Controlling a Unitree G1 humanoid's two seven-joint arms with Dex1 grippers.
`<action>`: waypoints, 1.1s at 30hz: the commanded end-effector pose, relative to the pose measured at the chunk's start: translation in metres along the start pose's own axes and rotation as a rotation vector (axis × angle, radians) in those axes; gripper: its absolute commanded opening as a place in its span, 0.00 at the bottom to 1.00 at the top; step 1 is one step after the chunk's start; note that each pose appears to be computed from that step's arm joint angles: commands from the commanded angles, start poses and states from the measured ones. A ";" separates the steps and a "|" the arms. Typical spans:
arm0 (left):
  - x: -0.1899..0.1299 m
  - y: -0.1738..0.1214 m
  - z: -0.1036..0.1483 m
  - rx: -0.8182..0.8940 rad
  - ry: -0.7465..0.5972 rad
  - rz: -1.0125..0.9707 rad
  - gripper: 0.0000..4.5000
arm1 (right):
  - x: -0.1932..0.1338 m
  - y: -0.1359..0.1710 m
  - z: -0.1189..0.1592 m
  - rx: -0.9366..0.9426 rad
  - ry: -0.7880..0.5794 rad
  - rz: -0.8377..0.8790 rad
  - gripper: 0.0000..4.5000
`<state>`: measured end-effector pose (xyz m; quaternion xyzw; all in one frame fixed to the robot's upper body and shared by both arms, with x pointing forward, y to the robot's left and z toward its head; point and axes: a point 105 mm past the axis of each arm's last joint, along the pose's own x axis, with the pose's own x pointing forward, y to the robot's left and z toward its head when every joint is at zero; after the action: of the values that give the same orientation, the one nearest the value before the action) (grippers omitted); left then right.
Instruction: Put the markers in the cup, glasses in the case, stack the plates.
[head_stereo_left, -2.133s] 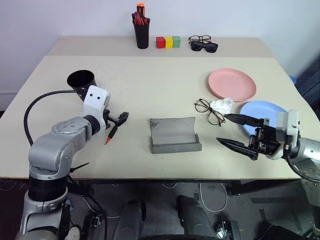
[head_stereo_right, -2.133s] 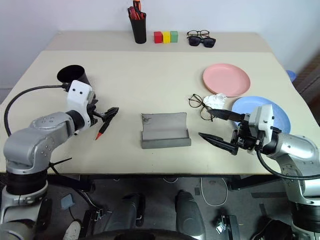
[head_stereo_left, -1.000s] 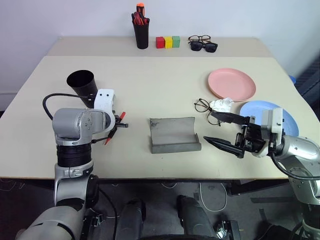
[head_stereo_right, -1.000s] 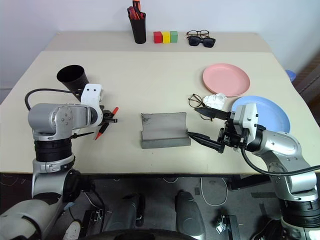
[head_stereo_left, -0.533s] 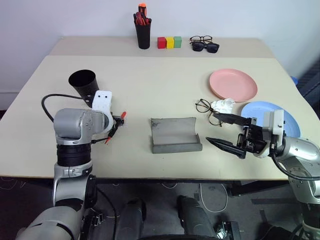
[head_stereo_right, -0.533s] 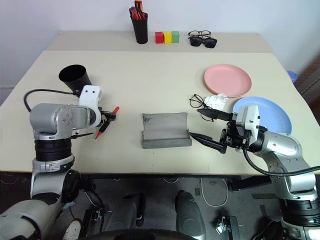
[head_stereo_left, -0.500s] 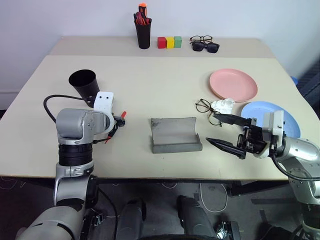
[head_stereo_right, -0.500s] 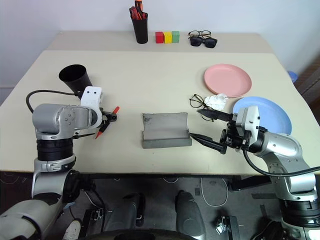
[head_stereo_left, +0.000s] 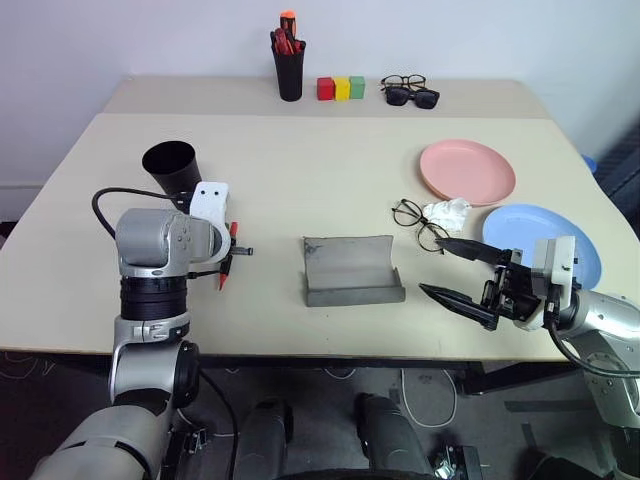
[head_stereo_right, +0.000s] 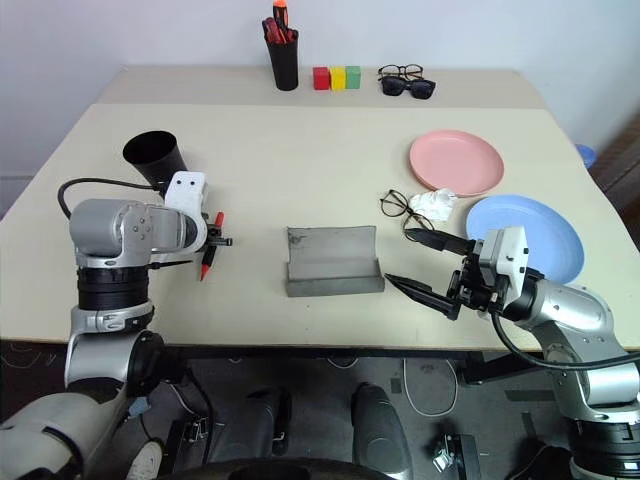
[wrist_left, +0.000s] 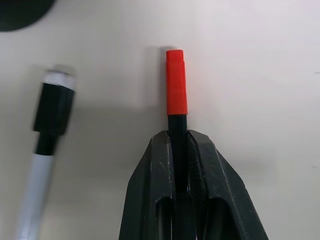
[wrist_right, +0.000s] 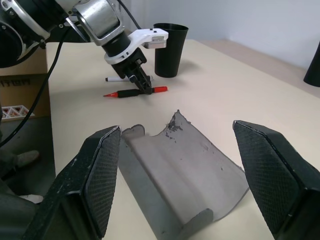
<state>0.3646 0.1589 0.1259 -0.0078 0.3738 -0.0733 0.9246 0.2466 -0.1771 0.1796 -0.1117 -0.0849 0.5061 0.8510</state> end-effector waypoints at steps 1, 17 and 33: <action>-0.039 -0.036 0.049 0.069 -0.319 -0.151 0.03 | 0.004 -0.009 0.013 -0.046 -0.055 -0.013 0.81; -0.133 0.056 0.132 0.309 -1.291 0.804 0.03 | 0.061 -0.032 0.019 -0.024 -0.209 0.073 0.81; -0.084 0.072 0.158 0.287 -1.289 0.781 0.03 | 0.046 -0.031 0.023 -0.039 -0.198 -0.002 0.81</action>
<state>0.4254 0.2359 0.2761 0.2168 -0.2480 0.2263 0.9167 0.2947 -0.1436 0.1951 -0.0631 -0.1517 0.5200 0.8382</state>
